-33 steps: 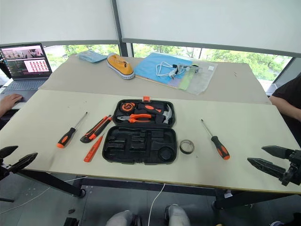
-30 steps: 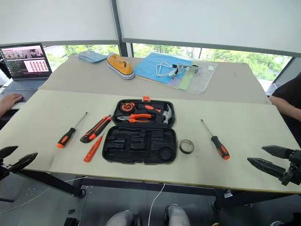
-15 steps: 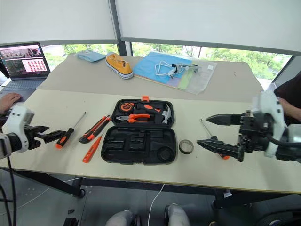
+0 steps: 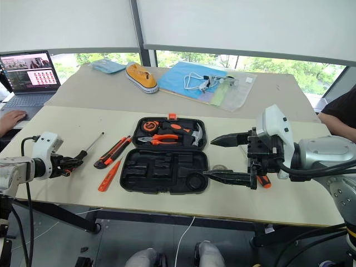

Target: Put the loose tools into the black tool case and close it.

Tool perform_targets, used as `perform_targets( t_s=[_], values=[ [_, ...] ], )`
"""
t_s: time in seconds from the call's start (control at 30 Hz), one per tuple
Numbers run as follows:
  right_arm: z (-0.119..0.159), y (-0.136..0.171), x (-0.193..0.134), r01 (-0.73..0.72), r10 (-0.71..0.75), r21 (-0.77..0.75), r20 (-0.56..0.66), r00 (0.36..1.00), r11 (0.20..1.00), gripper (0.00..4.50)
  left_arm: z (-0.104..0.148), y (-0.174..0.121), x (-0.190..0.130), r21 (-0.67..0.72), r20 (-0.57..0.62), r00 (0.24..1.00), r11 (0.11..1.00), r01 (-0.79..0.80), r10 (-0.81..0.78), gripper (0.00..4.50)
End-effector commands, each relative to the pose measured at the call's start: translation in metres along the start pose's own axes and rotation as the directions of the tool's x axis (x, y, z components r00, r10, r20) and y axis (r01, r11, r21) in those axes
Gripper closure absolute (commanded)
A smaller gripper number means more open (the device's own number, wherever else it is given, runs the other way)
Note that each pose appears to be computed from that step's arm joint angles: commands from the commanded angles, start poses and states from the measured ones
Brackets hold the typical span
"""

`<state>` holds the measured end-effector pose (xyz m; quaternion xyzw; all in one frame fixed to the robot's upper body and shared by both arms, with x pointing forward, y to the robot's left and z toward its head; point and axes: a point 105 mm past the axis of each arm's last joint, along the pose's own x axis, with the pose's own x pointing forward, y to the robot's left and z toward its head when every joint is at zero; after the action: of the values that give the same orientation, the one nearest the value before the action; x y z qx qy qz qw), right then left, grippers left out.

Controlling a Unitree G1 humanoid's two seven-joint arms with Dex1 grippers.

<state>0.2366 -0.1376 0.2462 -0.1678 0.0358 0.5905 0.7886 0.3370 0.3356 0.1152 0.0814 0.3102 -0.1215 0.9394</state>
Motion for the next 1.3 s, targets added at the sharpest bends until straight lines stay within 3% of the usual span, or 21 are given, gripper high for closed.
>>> perform_targets(
  t_s=[0.03,0.1,0.13,0.23,0.37,0.47,0.63,0.83,1.17,1.23,1.3],
  values=[
    [-0.001,-0.001,-0.004,0.017,-0.017,-0.037,0.002,1.000,0.999,0.00,0.052,-0.004,-0.012,0.157,0.156,0.987,0.988,0.007,-0.032,3.62],
    [-0.007,0.000,-0.005,0.013,-0.013,-0.019,-0.018,1.000,1.000,0.00,0.094,-0.038,-0.024,0.314,0.267,0.938,0.940,0.131,-0.220,3.62],
    [-0.011,0.002,-0.005,0.003,-0.002,0.012,-0.028,1.000,1.000,0.00,0.107,-0.062,-0.031,0.430,0.269,0.893,0.875,0.224,-0.361,3.62],
    [-0.018,0.005,-0.004,-0.008,0.009,0.030,-0.044,0.999,1.000,0.00,0.111,-0.109,-0.040,0.620,0.124,0.793,0.671,0.407,-0.596,3.62],
    [-0.022,0.000,-0.002,0.048,-0.048,-0.002,-0.054,0.997,0.999,0.00,0.130,-0.153,-0.019,0.715,0.024,0.721,0.516,0.472,-0.693,3.62],
    [-0.022,-0.001,-0.002,0.074,-0.074,0.000,-0.050,0.996,0.997,0.00,0.127,-0.175,-0.002,0.769,-0.115,0.683,0.371,0.521,-0.722,3.62],
    [-0.027,0.001,0.000,0.101,-0.101,-0.004,-0.053,0.993,0.995,0.00,0.120,-0.189,0.017,0.776,-0.239,0.629,0.244,0.582,-0.740,3.62],
    [-0.027,-0.001,-0.001,0.148,-0.148,-0.007,-0.044,0.988,0.989,0.00,0.119,-0.180,0.043,0.793,-0.259,0.691,0.260,0.551,-0.675,3.62],
    [-0.027,0.000,-0.002,0.171,-0.171,-0.004,-0.043,0.984,0.985,0.00,0.116,-0.181,0.055,0.803,-0.261,0.699,0.251,0.540,-0.666,3.62],
    [-0.027,0.000,-0.003,0.171,-0.171,-0.003,-0.042,0.984,0.985,0.00,0.120,-0.183,0.056,0.802,-0.240,0.700,0.269,0.533,-0.672,2.61],
    [-0.027,0.000,-0.002,0.169,-0.169,-0.004,-0.042,0.985,0.986,0.00,0.123,-0.185,0.055,0.793,-0.233,0.691,0.277,0.542,-0.684,1.95]
  ],
)
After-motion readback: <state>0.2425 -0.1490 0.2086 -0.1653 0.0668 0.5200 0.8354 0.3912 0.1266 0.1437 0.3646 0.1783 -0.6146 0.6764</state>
